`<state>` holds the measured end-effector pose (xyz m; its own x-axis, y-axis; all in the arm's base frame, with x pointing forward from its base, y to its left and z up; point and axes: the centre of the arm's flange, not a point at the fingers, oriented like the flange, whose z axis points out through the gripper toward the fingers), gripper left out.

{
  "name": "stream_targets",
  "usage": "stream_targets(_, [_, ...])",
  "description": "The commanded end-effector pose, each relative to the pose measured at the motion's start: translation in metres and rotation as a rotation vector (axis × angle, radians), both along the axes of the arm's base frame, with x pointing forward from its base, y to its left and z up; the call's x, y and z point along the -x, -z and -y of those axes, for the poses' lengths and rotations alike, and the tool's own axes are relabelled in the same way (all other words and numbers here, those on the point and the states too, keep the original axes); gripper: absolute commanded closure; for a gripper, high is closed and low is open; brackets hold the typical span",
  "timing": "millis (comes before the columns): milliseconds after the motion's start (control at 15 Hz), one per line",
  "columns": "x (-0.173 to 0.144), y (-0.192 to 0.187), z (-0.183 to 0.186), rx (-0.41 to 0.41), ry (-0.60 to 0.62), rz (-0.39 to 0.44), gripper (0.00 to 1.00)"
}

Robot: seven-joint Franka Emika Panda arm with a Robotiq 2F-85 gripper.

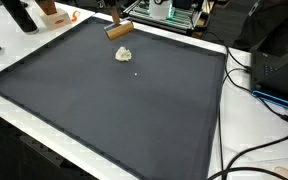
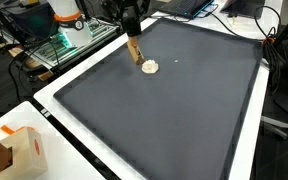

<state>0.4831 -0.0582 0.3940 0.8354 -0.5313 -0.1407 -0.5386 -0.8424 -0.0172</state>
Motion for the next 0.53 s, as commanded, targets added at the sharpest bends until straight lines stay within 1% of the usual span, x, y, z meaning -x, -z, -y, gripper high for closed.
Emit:
stream_targets(0, [-0.026,-0.022,-0.053,0.151,-0.011,-0.094,0.76])
stream_targets(200, [-0.04,-0.021,-0.1,0.28,-0.058,-0.141,0.76])
stream_targets(467, [-0.057,-0.004,-0.151,0.422,-0.125,-0.174,0.76])
